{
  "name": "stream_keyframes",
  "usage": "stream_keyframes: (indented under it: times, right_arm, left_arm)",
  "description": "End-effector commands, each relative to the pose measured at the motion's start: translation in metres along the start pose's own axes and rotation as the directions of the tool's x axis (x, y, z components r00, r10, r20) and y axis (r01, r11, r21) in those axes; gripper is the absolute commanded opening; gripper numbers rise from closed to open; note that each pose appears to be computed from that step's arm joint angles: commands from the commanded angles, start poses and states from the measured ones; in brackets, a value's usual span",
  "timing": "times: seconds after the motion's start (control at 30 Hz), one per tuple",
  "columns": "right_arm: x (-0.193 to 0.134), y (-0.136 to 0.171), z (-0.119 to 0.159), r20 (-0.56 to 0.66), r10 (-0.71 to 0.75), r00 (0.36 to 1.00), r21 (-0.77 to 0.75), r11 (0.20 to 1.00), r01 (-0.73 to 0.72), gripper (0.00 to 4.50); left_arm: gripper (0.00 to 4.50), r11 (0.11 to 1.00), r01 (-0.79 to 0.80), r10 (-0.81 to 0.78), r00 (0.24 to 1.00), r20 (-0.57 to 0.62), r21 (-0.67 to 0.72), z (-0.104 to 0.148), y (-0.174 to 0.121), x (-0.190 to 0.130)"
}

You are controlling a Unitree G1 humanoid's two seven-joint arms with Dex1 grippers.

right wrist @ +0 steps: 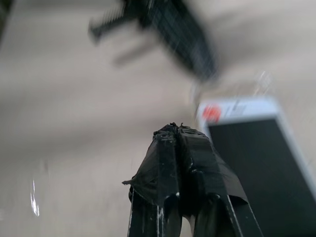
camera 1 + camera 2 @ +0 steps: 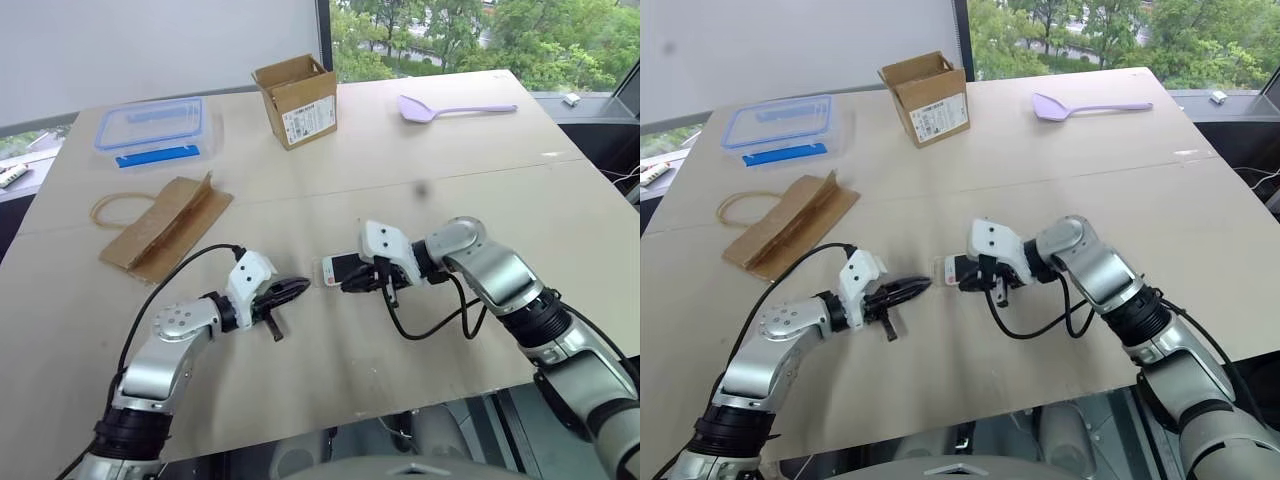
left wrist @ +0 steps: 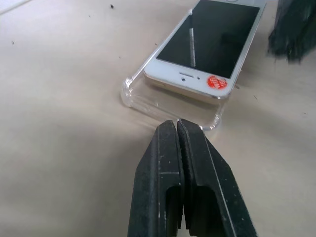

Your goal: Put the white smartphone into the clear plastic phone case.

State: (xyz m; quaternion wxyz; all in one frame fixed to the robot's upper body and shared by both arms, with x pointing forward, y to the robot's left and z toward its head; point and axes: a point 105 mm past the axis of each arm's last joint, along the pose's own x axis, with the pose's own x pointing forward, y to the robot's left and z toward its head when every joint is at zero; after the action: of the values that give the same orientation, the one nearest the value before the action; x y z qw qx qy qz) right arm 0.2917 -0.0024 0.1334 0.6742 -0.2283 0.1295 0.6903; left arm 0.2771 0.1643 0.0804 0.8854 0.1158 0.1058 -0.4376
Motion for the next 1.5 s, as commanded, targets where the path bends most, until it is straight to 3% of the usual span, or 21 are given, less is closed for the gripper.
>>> stream_keyframes:
  times: [0.03, 0.37, 0.7, 1.2, 1.5]
  right_arm:
    - [0.000, -0.014, 0.008, 0.004, -0.090, 0.996, -0.056, 0.994, 0.090, 0.03]
    - [0.019, -0.014, -0.027, -0.150, -0.092, 0.984, -0.151, 0.986, 0.069, 0.03]
    - [0.027, -0.015, -0.045, -0.238, -0.077, 0.968, -0.146, 0.988, 0.043, 0.03]
    - [0.044, -0.009, -0.066, -0.268, 0.032, 0.963, 0.053, 0.998, -0.019, 0.03]
    - [0.047, -0.008, -0.094, -0.365, 0.045, 0.930, 0.078, 0.997, -0.018, 0.03]
  left_arm:
    - [0.06, 1.000, 0.001, -0.002, 1.000, 0.031, 0.025, 0.012, 0.001, -0.007]
    - [0.06, 1.000, -0.009, 0.008, 0.999, 0.032, 0.021, 0.011, 0.000, -0.009]
    - [0.06, 1.000, -0.009, 0.008, 1.000, 0.028, 0.017, 0.009, -0.003, -0.010]
    - [0.06, 1.000, -0.016, 0.016, 1.000, 0.024, 0.014, 0.008, -0.005, -0.013]
    - [0.06, 1.000, -0.024, 0.024, 1.000, 0.017, 0.009, 0.004, -0.007, -0.019]
